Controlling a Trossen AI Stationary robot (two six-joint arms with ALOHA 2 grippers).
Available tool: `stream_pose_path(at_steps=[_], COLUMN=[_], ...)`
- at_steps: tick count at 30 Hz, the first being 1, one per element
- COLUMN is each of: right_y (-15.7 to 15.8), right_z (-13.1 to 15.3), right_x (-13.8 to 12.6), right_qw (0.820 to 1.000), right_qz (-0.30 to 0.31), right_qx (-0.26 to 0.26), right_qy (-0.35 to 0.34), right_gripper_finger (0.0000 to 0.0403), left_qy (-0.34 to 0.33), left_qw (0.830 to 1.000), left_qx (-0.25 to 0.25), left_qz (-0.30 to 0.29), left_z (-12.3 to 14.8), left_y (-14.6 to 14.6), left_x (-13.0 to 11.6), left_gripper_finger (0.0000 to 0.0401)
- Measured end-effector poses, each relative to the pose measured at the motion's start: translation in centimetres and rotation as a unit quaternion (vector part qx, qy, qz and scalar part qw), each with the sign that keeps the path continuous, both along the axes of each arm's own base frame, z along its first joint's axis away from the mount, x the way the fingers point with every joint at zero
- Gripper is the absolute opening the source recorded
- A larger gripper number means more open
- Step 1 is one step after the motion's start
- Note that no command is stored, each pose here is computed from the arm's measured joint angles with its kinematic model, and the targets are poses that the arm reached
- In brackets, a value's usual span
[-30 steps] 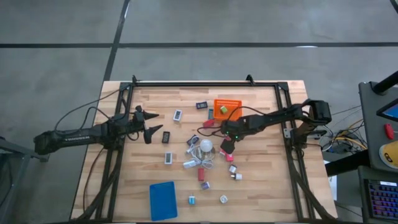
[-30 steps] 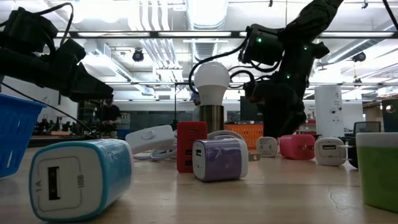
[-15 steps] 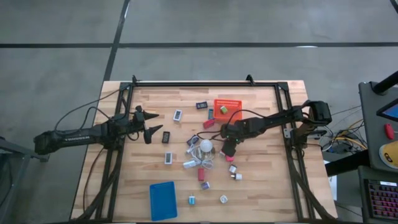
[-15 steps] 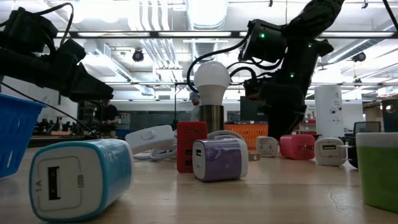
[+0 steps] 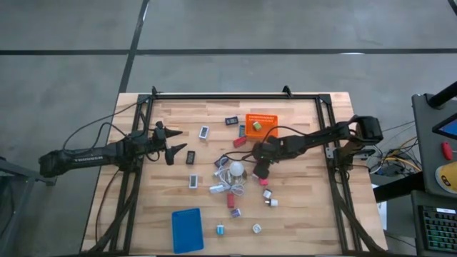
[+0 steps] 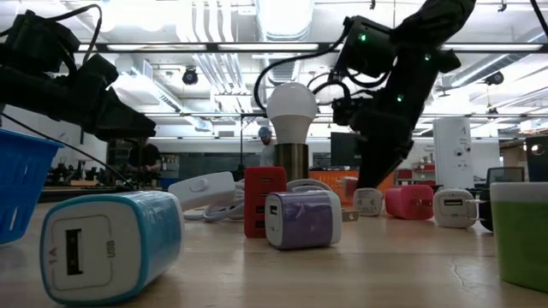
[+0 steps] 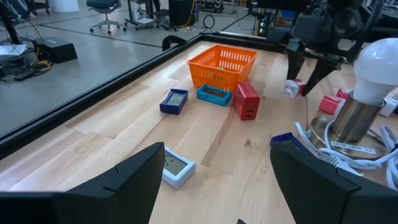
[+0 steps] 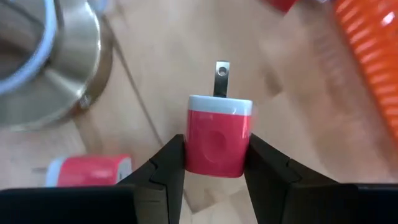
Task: Pick & Place Office items
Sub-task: Put the top pink charger adapter into the orange bin
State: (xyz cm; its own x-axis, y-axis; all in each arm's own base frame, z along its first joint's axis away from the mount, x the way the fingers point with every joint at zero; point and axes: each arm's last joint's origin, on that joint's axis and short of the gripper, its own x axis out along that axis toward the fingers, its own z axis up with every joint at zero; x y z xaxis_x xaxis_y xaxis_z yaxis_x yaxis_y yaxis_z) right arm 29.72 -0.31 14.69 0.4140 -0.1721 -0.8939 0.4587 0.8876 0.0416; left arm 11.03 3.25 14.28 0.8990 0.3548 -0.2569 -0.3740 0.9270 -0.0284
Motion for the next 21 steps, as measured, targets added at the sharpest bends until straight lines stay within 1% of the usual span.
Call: stream_pose_path(at_steps=[6,12,16,21], right_y=[-0.3,-0.4,-0.5,-0.9], right_z=[1.6,3.9,5.0,5.1], right_x=[-0.3,-0.4,-0.3,-0.2], right_qw=[0.998,0.991,0.978,0.954], right_qz=[-0.004,0.011,0.033,0.066], right_qx=[-0.054,-0.111,-0.159,-0.213], right_qy=[-0.026,-0.078,-0.127,-0.202], right_gripper_finger=[0.0121,0.0121,0.0121,0.0121], left_qy=[0.001,0.003,0.005,0.006], left_qw=[1.000,1.000,1.000,1.000], left_qx=[0.000,-0.001,-0.001,-0.002], left_qz=[0.000,0.000,0.000,0.000], left_z=[0.0,-0.1,-0.1,-0.1], left_y=[0.0,0.0,0.0,0.0], left_x=[0.0,0.0,0.0,0.0], left_gripper_finger=[0.0300,0.0300,0.0300,0.0300])
